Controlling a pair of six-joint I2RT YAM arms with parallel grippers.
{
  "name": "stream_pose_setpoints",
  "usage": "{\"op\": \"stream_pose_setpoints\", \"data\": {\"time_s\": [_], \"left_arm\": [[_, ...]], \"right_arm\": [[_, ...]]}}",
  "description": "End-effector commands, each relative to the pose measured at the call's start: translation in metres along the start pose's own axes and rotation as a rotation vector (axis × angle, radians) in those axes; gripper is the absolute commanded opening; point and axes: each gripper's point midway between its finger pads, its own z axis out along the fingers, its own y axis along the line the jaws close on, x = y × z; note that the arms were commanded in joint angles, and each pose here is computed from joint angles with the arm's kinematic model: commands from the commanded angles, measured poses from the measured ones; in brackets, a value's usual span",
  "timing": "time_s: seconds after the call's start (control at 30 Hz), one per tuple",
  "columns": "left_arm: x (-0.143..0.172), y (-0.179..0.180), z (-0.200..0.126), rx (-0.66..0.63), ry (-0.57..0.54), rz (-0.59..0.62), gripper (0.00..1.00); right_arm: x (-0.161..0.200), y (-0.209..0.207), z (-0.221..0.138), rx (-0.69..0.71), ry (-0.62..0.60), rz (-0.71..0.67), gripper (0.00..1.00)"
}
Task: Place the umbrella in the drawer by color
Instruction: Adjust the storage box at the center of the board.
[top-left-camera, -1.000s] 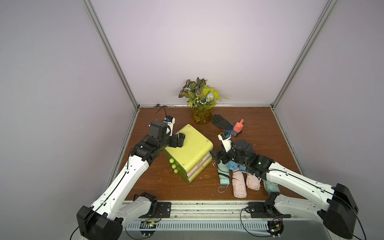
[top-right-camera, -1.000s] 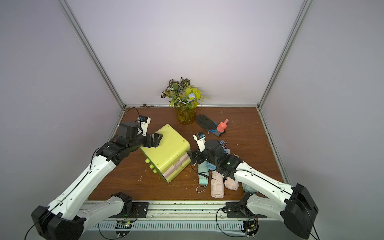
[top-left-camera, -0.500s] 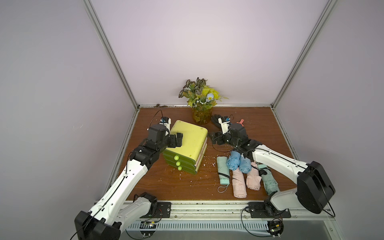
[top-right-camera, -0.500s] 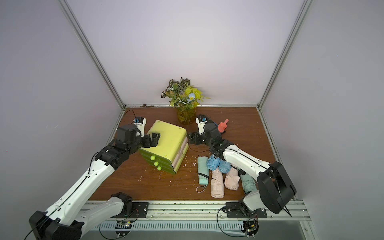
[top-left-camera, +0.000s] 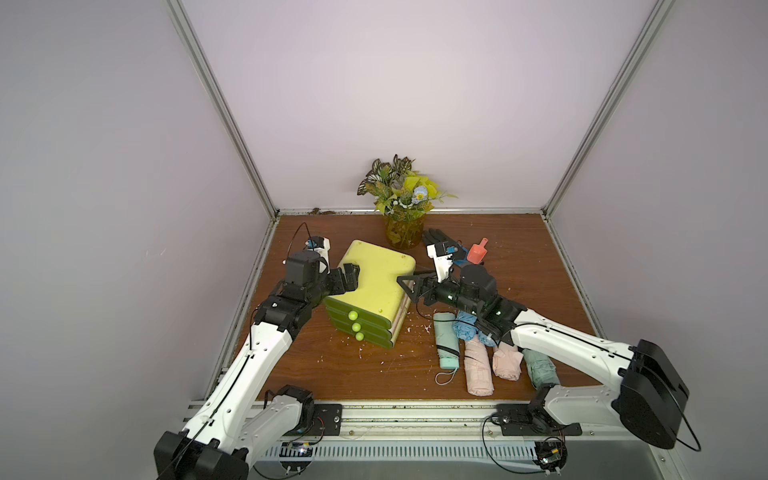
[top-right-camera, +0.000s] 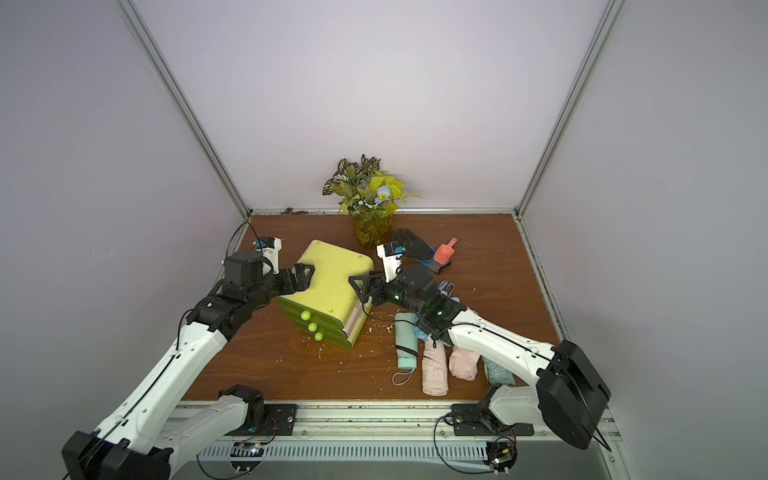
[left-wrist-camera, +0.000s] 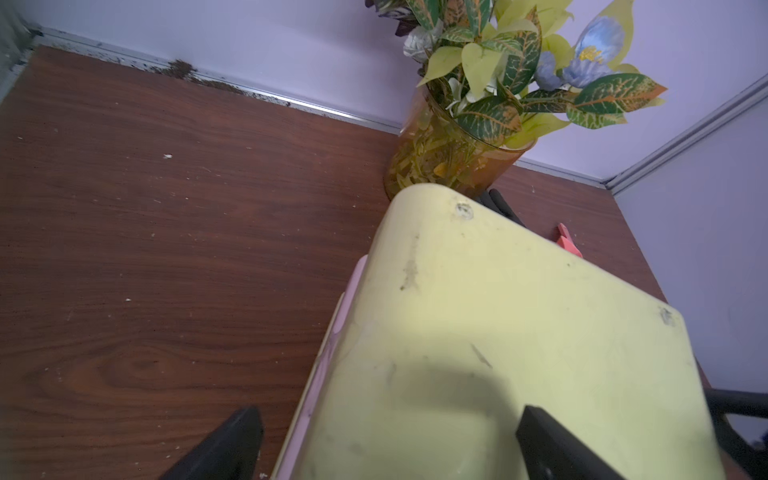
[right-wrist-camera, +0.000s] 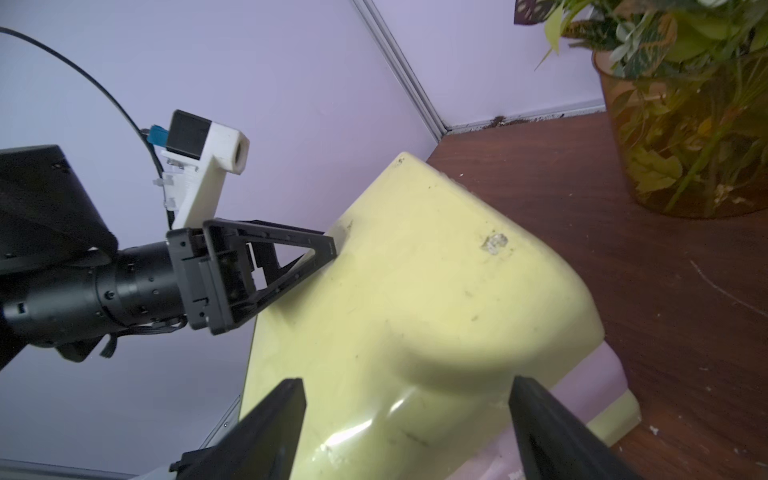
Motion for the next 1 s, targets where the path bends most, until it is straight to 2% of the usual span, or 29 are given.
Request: {"op": "stream_pose_setpoints", "data": {"time_s": [0.0,0.2,0.33,0.53,0.7,0.83,0.97], "left_arm": [[0.006,-0.008,0.003,0.060,0.021,-0.018,1.00],[0.010,-0.058,0.003,0.212,0.017,0.046,1.00],[0.005,-0.079,0.006,0.288,0.004,0.020,1.00],[-0.006,-0.072,0.024,0.239,-0.045,-0.030,1.00],[-0.018,-0.057,0.036,0.144,-0.094,-0.056,1.00],[-0.027,-0.051,0.027,0.124,-0.166,-0.097,1.00],[-0.037,-0.039,0.008,0.074,-0.254,-0.113,1.00]], "right_arm": [[-0.008,0.008,0.006,-0.061,-0.038,0.046,0.85],[-0.016,-0.017,0.021,-0.011,-0.032,0.038,0.86],[-0.035,-0.037,0.027,0.011,-0.053,0.043,0.85],[-0.053,-0.066,0.045,0.054,-0.015,0.021,0.85],[-0.058,-0.079,0.041,0.126,-0.028,-0.010,0.85],[-0.068,-0.085,0.019,0.239,-0.045,-0.082,0.86],[-0.081,-0.080,-0.022,0.338,-0.091,-0.141,0.85]]}}
